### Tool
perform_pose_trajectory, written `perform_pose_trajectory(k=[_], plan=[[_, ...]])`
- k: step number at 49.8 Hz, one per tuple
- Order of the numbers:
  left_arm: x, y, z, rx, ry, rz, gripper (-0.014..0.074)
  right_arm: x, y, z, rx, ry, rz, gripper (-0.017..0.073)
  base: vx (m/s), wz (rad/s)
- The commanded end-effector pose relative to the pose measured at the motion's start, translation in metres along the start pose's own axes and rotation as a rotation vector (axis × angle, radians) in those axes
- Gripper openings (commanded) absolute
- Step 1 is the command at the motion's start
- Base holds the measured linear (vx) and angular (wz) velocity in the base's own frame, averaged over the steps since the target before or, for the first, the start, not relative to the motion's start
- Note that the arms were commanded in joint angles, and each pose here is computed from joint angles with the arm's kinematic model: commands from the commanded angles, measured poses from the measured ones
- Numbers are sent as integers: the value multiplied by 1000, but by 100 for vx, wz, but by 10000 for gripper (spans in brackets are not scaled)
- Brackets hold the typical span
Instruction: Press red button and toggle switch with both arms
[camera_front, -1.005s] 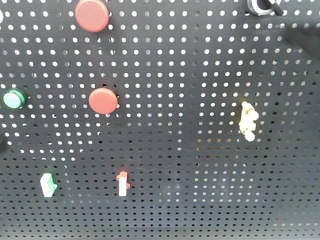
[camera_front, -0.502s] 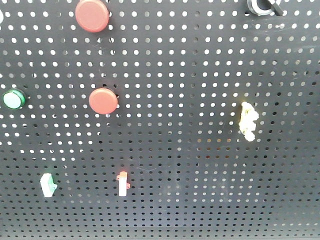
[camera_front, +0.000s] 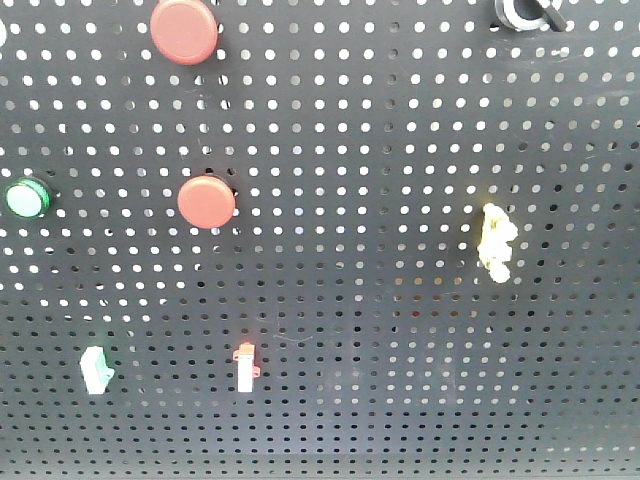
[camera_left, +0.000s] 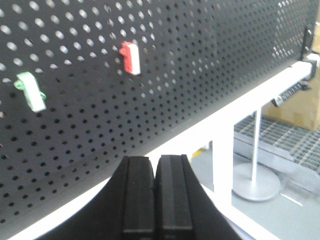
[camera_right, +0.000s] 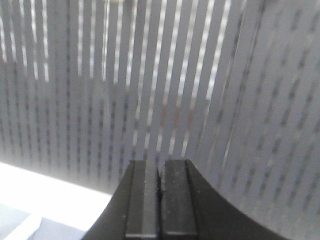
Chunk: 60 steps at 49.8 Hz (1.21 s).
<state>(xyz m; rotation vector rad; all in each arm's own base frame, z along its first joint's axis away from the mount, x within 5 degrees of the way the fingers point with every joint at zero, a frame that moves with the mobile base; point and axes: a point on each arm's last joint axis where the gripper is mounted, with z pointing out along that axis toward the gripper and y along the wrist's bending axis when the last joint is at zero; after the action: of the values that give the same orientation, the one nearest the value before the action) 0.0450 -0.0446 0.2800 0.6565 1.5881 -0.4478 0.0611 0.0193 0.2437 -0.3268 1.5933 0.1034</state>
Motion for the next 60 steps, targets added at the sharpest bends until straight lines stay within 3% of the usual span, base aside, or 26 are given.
perform_pose_trajectory(k=[1, 5, 8, 10, 20, 27, 34, 60], plan=[[-13, 4, -2, -34, -73, -19, 2, -4, -4, 1, 49, -47, 1, -3, 0, 0], [-9, 4, 0, -45, -70, -16, 2, 2, -3, 2, 42, -24, 2, -3, 0, 0], [-6, 9, 0, -110, -82, 71, 2, 6, -2, 3, 37, -9, 3, -3, 0, 0], [-3, 13, -1, -168, -95, 100, 2, 7, -2, 3, 36, -5, 4, -3, 0, 0], [35, 26, -3, -431, -110, 25, 2, 13, -1, 4, 30, 14, 5, -3, 0, 0], [70, 27, -5, -534, -129, -27, 2, 13, -1, 4, 30, 14, 5, -3, 0, 0], [91, 26, -3, -542, -151, -89, 2, 13, -1, 4, 30, 14, 5, -3, 0, 0], [94, 24, -2, -507, -107, -94, 2, 13, -1, 4, 30, 14, 5, -3, 0, 0]])
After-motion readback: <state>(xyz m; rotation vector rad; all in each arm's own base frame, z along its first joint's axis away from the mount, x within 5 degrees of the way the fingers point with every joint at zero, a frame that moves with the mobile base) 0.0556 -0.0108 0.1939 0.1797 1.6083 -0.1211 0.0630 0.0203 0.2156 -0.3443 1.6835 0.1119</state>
